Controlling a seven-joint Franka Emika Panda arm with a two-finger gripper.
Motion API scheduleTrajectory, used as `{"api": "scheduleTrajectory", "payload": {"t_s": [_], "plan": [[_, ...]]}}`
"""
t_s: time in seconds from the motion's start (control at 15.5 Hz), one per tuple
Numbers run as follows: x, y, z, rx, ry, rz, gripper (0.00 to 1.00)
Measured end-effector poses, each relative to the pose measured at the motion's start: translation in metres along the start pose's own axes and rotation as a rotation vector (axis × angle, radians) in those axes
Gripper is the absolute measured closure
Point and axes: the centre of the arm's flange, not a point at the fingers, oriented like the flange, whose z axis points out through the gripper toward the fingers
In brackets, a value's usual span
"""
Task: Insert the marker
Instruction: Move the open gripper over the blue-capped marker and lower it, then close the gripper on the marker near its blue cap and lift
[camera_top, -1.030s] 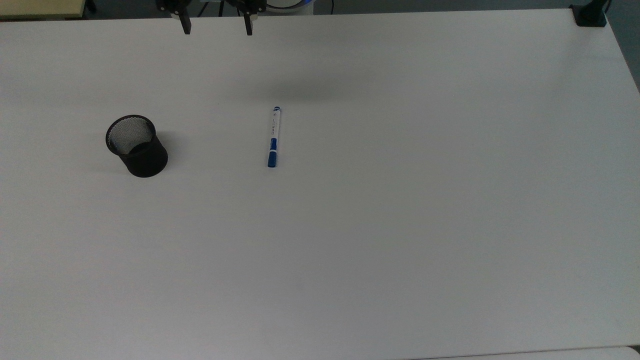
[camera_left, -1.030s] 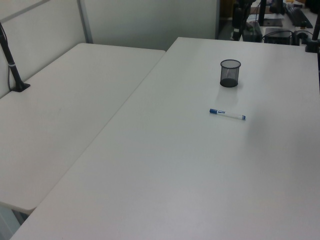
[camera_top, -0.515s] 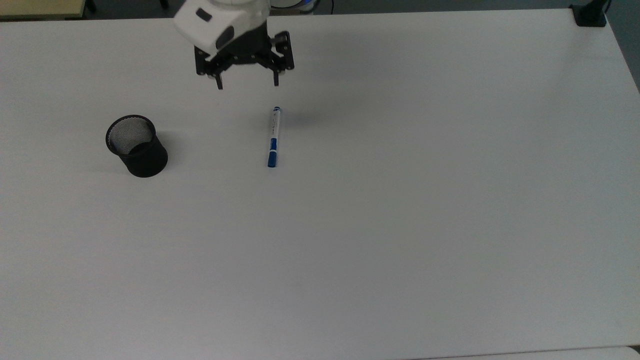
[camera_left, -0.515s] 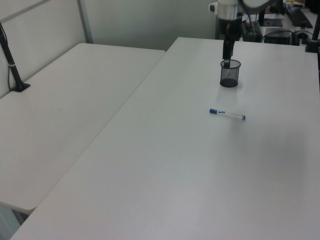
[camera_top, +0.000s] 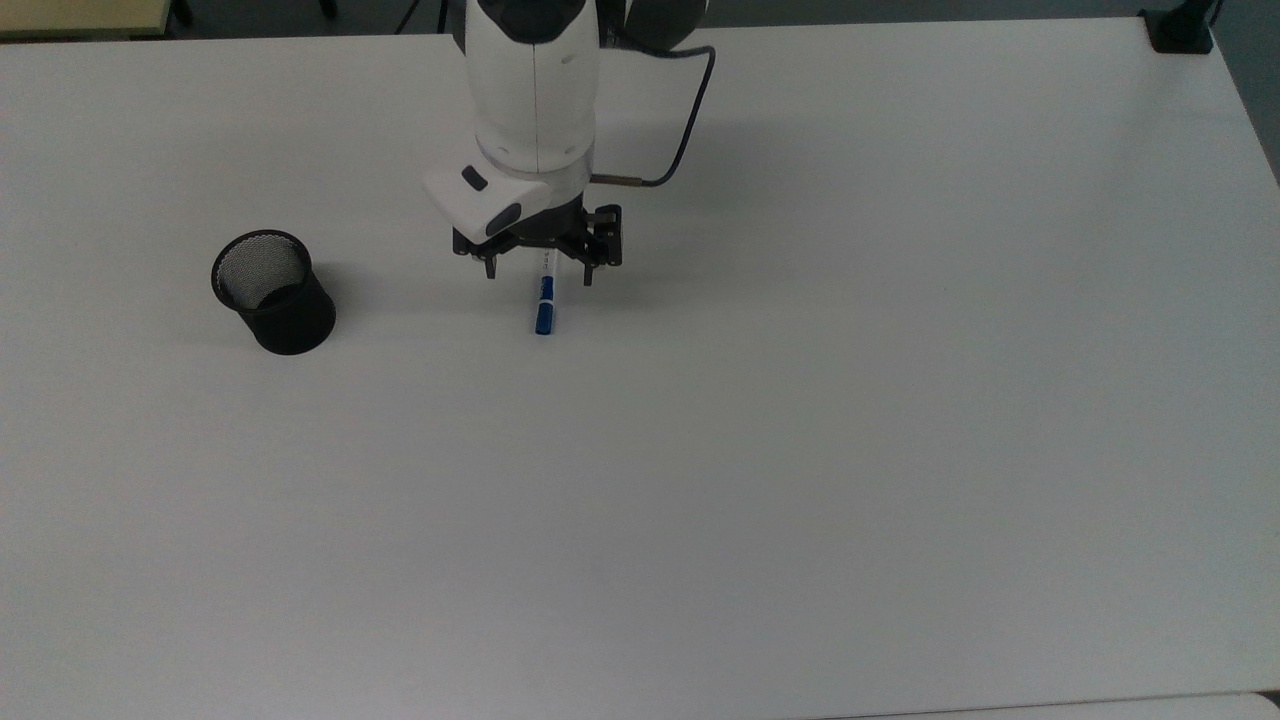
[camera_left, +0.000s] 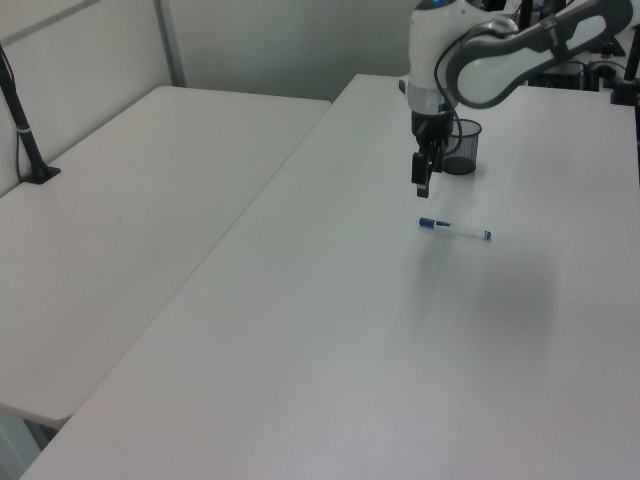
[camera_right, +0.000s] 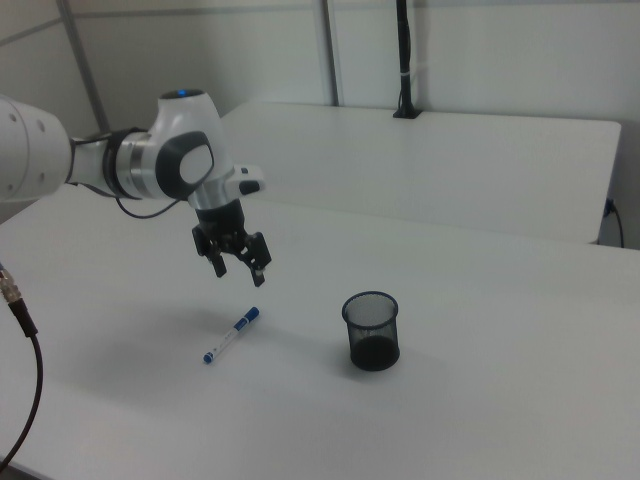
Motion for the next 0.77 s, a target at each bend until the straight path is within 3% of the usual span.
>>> {"api": "scheduleTrajectory", "payload": {"t_s": [0.39, 0.51, 0.58, 0.77], "plan": [[0.002, -0.006, 0.057, 0.000, -0.009, 0.051, 0.10], [0.001, -0.007, 0.067, 0.001, -0.013, 0.055, 0.21], [0.000, -0.007, 0.070, 0.001, -0.014, 0.064, 0.21], [-0.002, -0.007, 0.078, 0.001, -0.018, 0.082, 0.49]]}}
